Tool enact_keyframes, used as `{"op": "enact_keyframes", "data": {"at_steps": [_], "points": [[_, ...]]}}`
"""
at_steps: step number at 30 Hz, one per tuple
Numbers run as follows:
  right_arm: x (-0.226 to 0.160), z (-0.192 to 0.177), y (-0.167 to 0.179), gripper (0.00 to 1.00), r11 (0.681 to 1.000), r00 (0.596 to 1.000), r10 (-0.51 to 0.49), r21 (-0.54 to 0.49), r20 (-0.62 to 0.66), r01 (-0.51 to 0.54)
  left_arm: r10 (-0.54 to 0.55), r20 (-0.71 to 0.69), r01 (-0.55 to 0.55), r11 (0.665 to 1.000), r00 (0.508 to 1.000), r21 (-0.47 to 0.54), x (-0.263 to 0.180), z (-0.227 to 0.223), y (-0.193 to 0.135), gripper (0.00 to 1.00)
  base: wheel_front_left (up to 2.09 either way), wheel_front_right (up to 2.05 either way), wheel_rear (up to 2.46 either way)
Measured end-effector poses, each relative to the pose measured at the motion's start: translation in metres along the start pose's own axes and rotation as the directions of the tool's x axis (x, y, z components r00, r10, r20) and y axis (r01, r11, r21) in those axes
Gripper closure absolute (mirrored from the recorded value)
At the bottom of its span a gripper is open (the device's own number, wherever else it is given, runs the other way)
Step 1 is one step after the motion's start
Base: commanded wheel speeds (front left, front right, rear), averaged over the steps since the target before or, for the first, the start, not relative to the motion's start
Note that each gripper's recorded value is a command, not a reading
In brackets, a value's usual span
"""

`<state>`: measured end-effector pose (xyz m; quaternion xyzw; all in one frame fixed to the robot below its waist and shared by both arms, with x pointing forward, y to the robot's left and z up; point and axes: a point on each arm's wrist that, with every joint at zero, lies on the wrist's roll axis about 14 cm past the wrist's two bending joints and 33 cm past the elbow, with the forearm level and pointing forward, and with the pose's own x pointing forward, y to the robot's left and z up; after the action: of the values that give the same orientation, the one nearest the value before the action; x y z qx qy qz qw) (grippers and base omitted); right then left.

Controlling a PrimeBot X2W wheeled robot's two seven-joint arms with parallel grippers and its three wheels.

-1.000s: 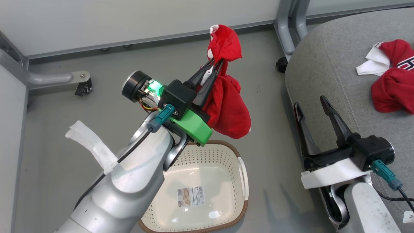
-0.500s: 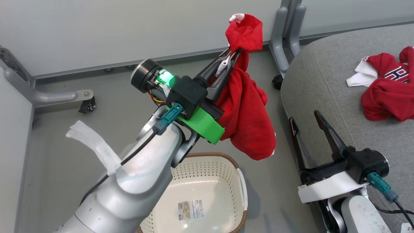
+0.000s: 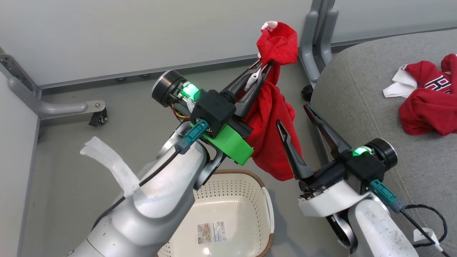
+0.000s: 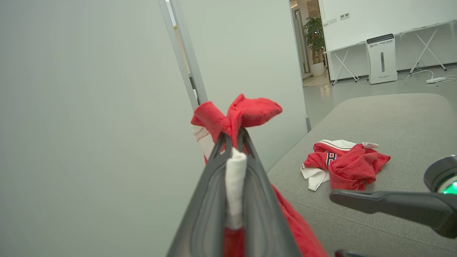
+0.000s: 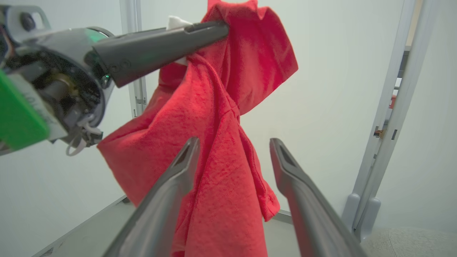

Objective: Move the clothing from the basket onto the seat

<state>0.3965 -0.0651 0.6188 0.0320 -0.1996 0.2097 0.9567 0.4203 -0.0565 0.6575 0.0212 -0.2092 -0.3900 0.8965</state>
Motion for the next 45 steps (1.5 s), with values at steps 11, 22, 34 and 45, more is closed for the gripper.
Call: {"op": "enact_keyframes", "data": {"at_steps": [11,22,34,45], "points": [[0.019,-0.028,0.004,0.00,0.992,0.992,0.095,-0.071,-0.077,-0.101,-0.073,-0.002,0.073,0.997,0.997,-0.015,-0.002,-0.004,-0.023,1.00,0.00,0.00,0.00],[0.023,-0.061,0.015,0.40,0.983,0.972,0.165,-0.047,-0.170,-0.176,-0.119,0.009,0.119,0.992,0.993,-0.035,-0.004,-0.003,-0.039,1.00,0.00,0.00,0.00],[0.018,-0.069,0.026,1.00,0.986,0.970,0.167,0.049,-0.178,-0.161,-0.086,-0.028,0.084,0.994,0.996,-0.066,-0.009,-0.018,-0.033,1.00,0.00,0.00,0.00],[0.018,-0.067,0.019,1.00,0.991,0.979,0.113,0.092,-0.167,-0.099,-0.063,-0.041,0.058,0.994,0.997,-0.095,-0.019,-0.023,-0.036,0.00,0.00,0.00,0.00]]}}
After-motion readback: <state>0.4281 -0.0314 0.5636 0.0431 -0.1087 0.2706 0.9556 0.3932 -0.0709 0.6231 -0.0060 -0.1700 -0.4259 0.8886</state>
